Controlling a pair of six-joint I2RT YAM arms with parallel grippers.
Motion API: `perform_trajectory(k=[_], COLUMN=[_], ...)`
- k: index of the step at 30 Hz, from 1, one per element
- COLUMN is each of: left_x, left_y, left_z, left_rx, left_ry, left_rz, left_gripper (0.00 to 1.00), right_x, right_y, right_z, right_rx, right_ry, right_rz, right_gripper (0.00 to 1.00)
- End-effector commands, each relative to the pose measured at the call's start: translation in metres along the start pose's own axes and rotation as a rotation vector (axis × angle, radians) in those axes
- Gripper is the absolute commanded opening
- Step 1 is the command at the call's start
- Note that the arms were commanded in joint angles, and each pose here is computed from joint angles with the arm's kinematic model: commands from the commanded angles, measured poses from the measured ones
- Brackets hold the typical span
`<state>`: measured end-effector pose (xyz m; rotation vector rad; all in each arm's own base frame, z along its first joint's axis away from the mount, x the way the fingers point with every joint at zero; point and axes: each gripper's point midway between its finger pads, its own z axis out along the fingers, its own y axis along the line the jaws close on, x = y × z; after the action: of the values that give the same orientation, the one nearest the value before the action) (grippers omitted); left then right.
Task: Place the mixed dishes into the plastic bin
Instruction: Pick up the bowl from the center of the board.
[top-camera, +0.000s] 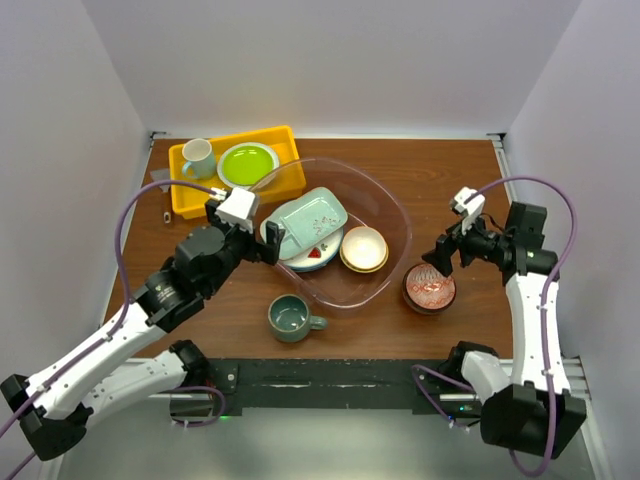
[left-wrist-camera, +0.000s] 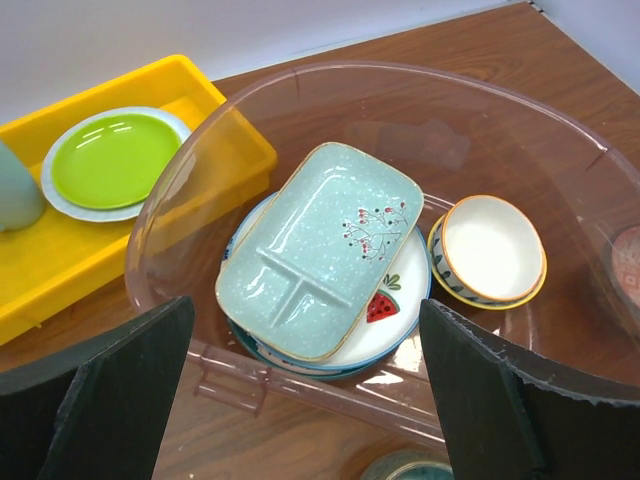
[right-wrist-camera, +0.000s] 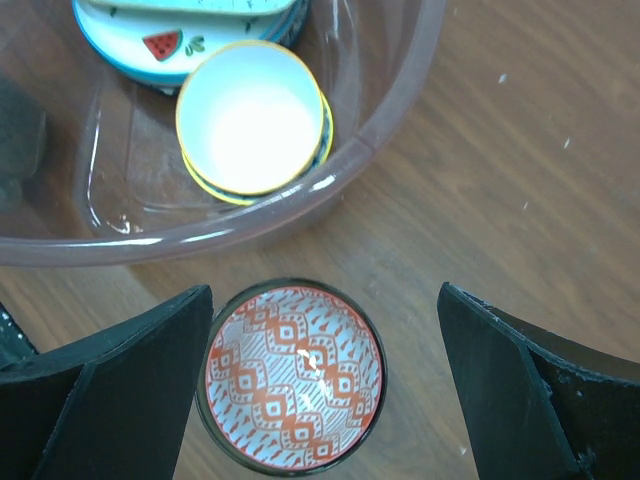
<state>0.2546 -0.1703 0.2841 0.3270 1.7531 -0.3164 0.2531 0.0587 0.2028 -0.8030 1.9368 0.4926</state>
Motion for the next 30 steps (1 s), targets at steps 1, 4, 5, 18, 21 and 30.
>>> perform_trajectory(k=[1,4,5,18,21,30], left_x=[0.002,0.012,0.013,0.007,0.007,0.007], left_y=[0.011,0.014,0.013,0.015,0.015,0.016], left_z=[-0.002,-0.001,-0.001,-0.006,-0.005,-0.005], left_rx=[-0.036,-0.048,-0.044,-0.03,-0.027,-0.03], left_ry=[-0.02,0.003,0.005,-0.024,-0.024,-0.026], left_rz=[0.047,0.063,0.065,0.048,0.047,0.042], left_gripper=[1.0,1.0,1.0,1.0,1.0,1.0], right_x=[0.013,0.032,0.037,0.095,0.102,0.112], right_y=[-0.015,-0.019,-0.021,-0.047,-0.046,-0.054], right_z=[0.0,0.003,0.003,0.013,0.017,0.025], right_rx=[0.007,-0.027,-0.027,0.187,0.212,0.268], right_ry=[0.112,0.221,0.247,0.471,0.504,0.558], right_rz=[0.035,0.104,0.121,0.087,0.061,0.036], right_gripper=[0.98,0.98,0.98,0.9,0.88,0.71])
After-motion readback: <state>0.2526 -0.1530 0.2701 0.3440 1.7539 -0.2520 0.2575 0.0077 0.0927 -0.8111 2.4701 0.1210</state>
